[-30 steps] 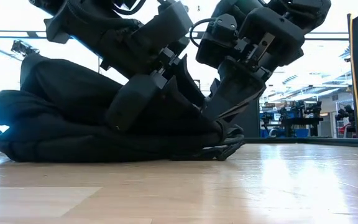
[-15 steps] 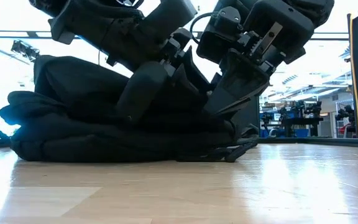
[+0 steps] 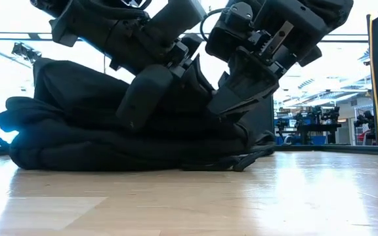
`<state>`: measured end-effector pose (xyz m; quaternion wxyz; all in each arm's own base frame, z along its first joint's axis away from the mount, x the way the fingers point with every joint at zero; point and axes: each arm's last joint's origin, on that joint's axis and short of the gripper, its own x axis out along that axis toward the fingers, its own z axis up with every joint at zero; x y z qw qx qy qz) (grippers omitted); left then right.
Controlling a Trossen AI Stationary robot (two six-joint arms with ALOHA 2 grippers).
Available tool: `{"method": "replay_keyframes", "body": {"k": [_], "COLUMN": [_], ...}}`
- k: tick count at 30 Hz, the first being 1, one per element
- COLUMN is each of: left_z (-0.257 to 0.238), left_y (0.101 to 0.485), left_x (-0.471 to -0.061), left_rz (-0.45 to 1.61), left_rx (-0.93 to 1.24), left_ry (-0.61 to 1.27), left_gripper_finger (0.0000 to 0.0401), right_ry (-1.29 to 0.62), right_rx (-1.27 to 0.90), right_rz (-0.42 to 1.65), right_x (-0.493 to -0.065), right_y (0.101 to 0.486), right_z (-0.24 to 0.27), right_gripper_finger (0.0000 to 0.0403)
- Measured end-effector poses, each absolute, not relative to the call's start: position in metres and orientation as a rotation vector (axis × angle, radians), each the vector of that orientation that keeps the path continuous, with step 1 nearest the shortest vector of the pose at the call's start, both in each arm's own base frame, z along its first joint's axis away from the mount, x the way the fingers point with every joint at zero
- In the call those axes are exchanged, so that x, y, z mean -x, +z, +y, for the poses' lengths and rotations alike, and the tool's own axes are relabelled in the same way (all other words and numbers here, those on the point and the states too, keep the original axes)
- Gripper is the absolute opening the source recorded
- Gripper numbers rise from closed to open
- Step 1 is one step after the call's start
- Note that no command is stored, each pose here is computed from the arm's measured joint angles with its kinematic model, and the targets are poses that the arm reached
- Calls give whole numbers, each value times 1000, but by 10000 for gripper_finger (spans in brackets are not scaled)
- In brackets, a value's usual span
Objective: Unpack backpack
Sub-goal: Close the backpack
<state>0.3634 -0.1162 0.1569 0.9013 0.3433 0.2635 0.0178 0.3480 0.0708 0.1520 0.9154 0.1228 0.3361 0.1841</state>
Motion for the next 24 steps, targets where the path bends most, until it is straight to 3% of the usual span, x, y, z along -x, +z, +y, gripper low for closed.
{"method": "replay_keyframes", "body": {"k": [9, 15, 24], "left_z": [-113, -112, -114], "left_y": [162, 163, 162], "left_x": [-360, -357, -355], "left_rz": [592, 619, 636], "left_rx": [-749, -766, -777], "left_ry": [113, 122, 110], "left_gripper_finger": [0, 0, 0], "right_ry": [460, 525, 348], "right_rx": [-299, -342, -271], "right_rz": [692, 763, 859], "right_x": [-348, -343, -338], "right_y": [154, 150, 141], "right_z": [72, 78, 70], "right_gripper_finger": [24, 88, 199]}}
